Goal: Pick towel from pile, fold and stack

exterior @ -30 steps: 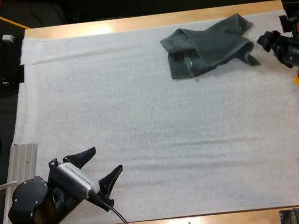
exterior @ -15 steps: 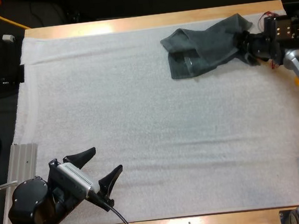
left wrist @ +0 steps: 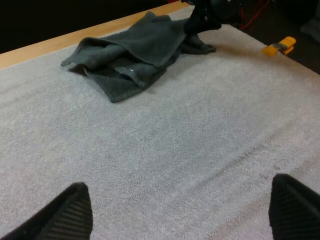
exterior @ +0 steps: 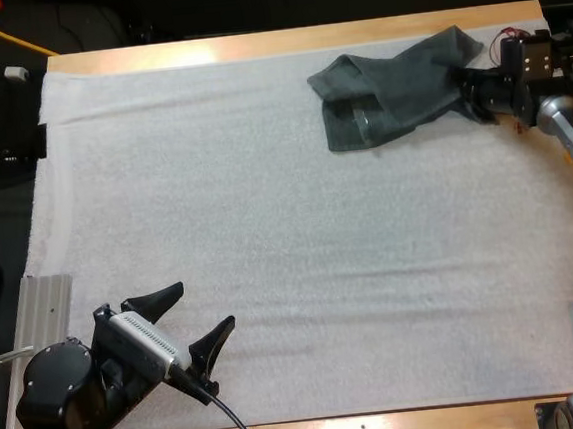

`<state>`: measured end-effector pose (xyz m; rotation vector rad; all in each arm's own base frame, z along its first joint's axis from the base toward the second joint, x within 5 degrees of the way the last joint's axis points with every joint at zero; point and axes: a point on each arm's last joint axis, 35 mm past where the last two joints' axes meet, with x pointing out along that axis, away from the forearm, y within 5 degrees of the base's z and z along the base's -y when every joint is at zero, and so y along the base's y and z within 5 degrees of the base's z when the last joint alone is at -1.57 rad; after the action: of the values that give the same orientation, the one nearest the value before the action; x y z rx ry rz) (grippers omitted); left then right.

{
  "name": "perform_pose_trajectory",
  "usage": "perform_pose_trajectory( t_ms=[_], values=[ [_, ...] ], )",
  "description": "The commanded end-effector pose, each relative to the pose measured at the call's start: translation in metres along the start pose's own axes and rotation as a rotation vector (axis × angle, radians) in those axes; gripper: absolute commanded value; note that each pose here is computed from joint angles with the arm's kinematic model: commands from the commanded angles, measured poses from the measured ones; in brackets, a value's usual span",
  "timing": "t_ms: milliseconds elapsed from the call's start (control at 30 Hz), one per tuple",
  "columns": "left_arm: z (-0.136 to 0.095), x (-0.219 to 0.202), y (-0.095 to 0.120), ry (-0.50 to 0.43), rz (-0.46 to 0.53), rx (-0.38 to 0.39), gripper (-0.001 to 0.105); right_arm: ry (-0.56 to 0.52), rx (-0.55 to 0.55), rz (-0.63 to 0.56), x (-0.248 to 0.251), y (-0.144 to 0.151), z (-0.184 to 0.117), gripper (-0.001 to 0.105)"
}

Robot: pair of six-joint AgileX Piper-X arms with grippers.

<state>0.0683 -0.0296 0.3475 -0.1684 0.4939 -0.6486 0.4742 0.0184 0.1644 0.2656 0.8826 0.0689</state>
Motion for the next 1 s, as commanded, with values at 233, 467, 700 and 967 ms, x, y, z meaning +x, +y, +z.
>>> perform_pose_trajectory(
  t_ms=[233,467,700,967],
  values=[
    [0.004,-0.001,-0.002,-0.018,-0.013,0.004,0.069,-0.140,-0.365,0.000,-0.069,0.045,0.031,0.000],
    [0.004,-0.001,-0.002,-0.018,-0.013,0.004,0.069,-0.324,-0.541,0.004,-0.165,0.086,0.051,0.000],
    [0.004,-0.001,-0.002,-0.018,-0.013,0.004,0.069,-0.430,-0.574,0.053,-0.254,0.110,0.046,0.000],
    [0.004,-0.001,-0.002,-0.018,-0.013,0.004,0.069,-0.371,-0.633,0.125,-0.331,0.128,0.007,0.000]
  ],
)
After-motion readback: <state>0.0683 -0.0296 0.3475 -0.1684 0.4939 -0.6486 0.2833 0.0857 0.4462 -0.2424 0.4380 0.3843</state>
